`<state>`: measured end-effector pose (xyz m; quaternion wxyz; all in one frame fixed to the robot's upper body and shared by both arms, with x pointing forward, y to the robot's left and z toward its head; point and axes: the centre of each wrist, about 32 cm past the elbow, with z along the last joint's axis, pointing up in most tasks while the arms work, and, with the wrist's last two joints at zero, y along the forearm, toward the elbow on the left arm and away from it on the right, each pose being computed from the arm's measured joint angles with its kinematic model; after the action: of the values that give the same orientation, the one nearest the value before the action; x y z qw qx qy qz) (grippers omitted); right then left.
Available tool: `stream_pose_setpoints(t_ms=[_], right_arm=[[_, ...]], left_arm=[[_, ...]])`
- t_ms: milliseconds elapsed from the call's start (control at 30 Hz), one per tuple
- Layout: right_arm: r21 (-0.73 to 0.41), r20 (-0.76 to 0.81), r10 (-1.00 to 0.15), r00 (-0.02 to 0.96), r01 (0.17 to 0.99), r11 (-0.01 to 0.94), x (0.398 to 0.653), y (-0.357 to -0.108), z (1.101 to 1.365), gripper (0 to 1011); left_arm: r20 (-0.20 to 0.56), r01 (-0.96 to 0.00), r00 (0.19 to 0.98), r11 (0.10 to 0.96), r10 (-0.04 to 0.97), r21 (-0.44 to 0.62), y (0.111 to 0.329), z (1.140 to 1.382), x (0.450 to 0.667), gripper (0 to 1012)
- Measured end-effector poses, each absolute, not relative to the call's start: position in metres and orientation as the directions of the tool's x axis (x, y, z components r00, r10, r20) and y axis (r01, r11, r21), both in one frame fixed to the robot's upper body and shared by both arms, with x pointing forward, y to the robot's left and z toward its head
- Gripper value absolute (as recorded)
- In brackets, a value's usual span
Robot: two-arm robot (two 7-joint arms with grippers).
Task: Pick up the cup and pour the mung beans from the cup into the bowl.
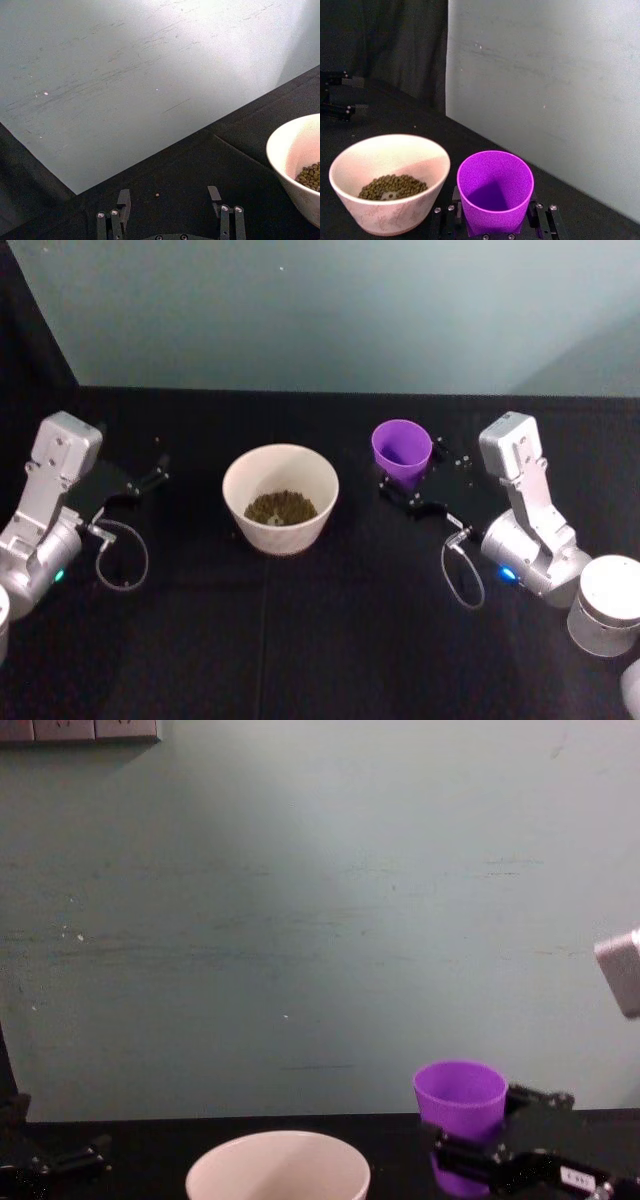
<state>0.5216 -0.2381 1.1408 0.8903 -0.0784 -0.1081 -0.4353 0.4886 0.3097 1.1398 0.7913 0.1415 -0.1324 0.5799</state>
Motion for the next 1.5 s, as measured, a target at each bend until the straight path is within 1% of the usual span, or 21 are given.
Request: stream_pose_setpoints(t_ms=[233,467,933,1433,1500], right_arm=[[-0.049,0.171,-0.769,0.616,0.785,0.617,0.526,-0.239,1.116,723],[-0.046,0.142,-0.769,0.624,0.780,0.624,0.527,-0.235,1.106,724],[-0.019,0.109,-0.780,0.616,0.786,0.618,0.526,-0.235,1.097,724],[-0.020,0.099,-0.779,0.619,0.784,0.620,0.526,-0.236,1.094,724],[-0.019,0.097,-0.780,0.618,0.785,0.620,0.526,-0.236,1.094,763]], left_arm=[[0.374,-0.955,0.292,0.287,0.880,0.070,0.310,1.140,0.489,1000],[0.374,-0.955,0.292,0.287,0.880,0.070,0.310,1.140,0.489,1000],[0.374,-0.955,0.292,0.287,0.880,0.070,0.310,1.140,0.489,1000],[0.374,-0.955,0.292,0.287,0.880,0.070,0.310,1.140,0.489,1000],[0.374,-0.955,0.292,0.287,0.880,0.070,0.310,1.140,0.489,1000]])
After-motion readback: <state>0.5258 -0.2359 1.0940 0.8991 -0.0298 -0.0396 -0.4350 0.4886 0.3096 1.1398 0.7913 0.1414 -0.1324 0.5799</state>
